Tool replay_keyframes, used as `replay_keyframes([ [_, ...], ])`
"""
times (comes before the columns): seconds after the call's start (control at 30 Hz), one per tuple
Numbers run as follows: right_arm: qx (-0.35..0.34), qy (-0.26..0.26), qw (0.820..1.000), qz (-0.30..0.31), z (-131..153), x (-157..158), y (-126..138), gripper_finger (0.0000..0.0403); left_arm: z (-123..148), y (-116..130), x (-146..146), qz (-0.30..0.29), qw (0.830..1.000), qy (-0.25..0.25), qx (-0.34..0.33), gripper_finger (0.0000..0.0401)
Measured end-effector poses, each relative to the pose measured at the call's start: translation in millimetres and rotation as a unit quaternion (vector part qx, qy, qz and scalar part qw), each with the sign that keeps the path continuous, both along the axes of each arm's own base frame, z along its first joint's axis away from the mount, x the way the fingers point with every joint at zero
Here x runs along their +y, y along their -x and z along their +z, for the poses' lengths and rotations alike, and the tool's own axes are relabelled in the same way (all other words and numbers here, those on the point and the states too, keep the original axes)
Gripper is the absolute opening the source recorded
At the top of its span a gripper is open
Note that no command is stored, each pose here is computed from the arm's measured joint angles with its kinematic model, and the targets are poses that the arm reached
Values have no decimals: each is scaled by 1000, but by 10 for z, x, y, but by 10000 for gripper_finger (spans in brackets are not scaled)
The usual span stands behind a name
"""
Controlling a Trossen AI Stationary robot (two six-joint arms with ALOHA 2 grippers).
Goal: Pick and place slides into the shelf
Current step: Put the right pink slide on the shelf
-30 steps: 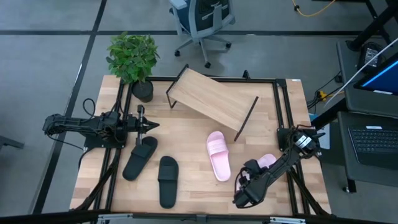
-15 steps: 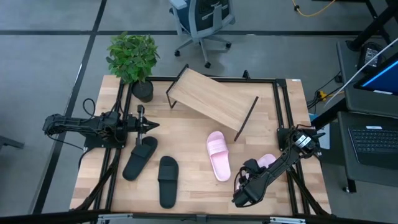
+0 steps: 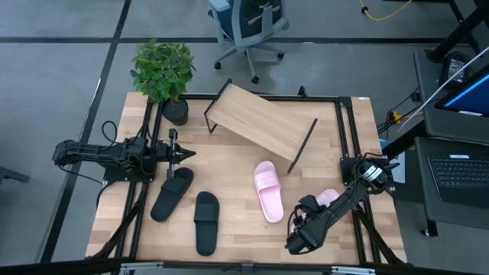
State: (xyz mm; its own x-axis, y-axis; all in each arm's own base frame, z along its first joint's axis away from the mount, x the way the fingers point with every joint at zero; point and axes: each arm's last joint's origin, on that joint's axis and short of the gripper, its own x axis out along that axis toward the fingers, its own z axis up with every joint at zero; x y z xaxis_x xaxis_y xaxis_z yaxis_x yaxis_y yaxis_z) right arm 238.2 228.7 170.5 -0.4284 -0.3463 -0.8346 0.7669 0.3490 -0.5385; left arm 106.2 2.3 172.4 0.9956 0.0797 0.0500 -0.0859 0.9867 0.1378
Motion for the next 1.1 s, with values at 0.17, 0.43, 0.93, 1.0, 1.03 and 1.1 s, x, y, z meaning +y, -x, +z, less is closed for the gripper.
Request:
replay_keyframes([
  [0.17, 0, 0, 1000, -1, 0, 0, 0, 10, 1, 0, 0, 0, 1000, 0, 0, 0],
  [0.43, -3, -8, 1000, 5, 41, 20, -20, 4, 1, 0, 0, 0, 1000, 0, 0, 0],
  [0.93, -50, -53, 997, 15, 283, 143, -154, 3, 2, 0, 0, 0, 1000, 0, 0, 0],
  [1.0, -71, -51, 996, 25, 343, 163, -188, 3, 1, 0, 0, 0, 1000, 0, 0, 0],
  [1.03, -86, -45, 995, 32, 374, 170, -207, 3, 1, 0, 0, 0, 1000, 0, 0, 0],
  [1.1, -117, -33, 991, 49, 440, 182, -247, 3, 0, 0, 0, 0, 1000, 0, 0, 0],
])
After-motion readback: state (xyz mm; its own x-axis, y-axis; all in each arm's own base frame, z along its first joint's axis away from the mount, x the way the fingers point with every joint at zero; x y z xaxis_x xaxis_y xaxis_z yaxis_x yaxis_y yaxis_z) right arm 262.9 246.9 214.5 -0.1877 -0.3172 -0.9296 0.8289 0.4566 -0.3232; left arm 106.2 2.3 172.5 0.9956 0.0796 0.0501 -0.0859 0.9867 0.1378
